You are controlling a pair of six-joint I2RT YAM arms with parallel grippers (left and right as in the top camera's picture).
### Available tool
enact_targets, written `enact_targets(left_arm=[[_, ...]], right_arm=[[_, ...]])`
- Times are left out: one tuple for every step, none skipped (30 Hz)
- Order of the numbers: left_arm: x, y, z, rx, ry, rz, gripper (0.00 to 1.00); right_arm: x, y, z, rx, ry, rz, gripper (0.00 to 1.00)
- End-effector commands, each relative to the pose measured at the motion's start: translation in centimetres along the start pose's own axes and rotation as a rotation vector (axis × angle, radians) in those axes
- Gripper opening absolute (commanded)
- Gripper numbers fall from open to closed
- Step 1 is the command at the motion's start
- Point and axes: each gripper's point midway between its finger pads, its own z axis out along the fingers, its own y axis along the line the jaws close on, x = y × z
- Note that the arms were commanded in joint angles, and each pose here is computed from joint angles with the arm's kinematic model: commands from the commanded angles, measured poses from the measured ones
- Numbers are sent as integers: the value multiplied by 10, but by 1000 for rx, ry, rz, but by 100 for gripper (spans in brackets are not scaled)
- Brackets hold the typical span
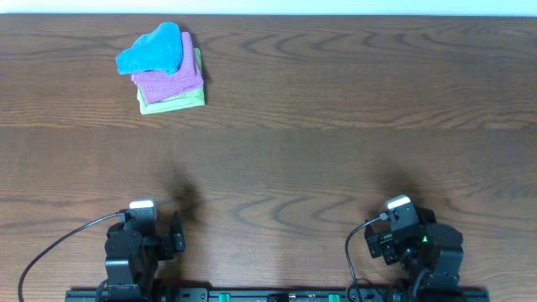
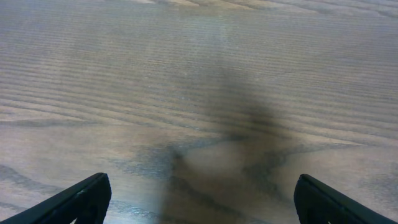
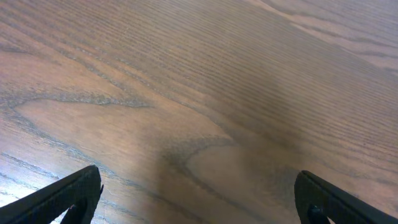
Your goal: Fold the cloth
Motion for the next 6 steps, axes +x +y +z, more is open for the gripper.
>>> enact_targets(left_arm=[[22,5,6,-29,74,0,95],[22,5,6,-29,74,0,95],[22,5,6,-29,74,0,95],[22,5,6,-29,73,0,95],[22,5,6,-29,74,0,95],[22,5,6,-29,74,0,95]], right_arm=[[0,0,0,1,-3,17,99],[0,0,0,2,-3,17,99],[0,0,0,2,-3,17,99],[0,0,0,1,-3,17,99],[0,0,0,2,-3,17,99],[0,0,0,1,-3,17,99]])
